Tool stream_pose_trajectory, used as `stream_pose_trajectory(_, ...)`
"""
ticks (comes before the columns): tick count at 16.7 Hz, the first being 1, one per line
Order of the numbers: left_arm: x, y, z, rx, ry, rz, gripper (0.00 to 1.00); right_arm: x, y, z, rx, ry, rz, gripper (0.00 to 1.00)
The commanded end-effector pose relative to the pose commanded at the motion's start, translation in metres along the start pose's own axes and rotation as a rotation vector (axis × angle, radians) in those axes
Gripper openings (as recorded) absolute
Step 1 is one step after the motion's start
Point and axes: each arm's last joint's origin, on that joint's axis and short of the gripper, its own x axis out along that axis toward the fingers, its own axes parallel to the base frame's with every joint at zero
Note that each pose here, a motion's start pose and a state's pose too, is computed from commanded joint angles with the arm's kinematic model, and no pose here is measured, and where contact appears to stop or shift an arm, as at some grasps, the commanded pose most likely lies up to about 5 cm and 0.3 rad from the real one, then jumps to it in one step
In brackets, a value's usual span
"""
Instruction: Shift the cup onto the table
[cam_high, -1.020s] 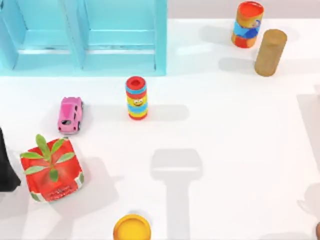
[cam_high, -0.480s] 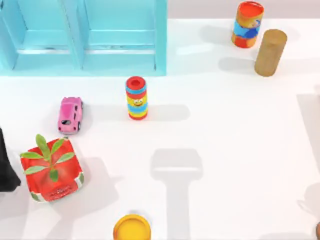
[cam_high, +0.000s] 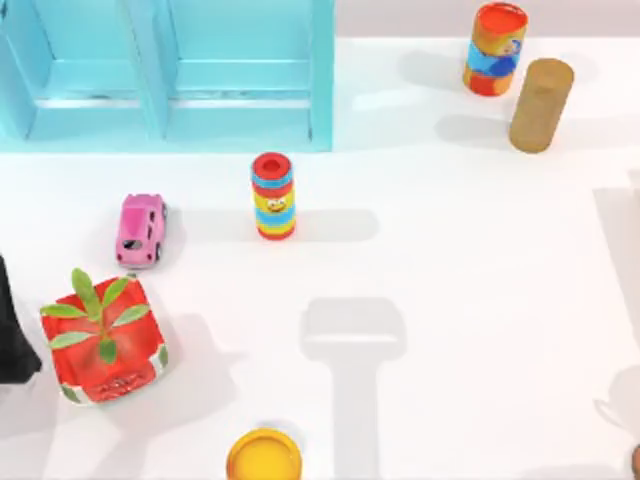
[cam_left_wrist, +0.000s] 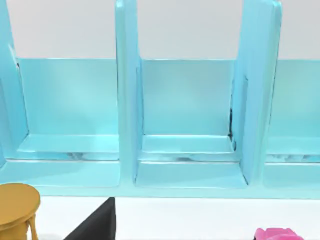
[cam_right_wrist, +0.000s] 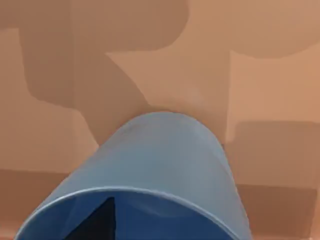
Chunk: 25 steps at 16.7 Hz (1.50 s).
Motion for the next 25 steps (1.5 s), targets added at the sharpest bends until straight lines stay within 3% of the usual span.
stream_pose_trajectory(6, 0.0000, 0.0000, 0.0000, 0.000, 0.000, 0.000, 1.00, 0.0085, 0.0000, -0.0012, 0.000, 0.003, 0.003, 1.00)
stream_pose_trajectory(19, 0.0000, 0.0000, 0.0000, 0.000, 0.000, 0.000, 1.00, 0.0085, 0.0000, -0.0012, 0.000, 0.003, 0.003, 0.02)
stream_pose_trajectory(25, 0.0000, 0.0000, 0.0000, 0.000, 0.000, 0.000, 1.00, 0.0085, 0.0000, -0.0012, 0.000, 0.003, 0.003, 0.00)
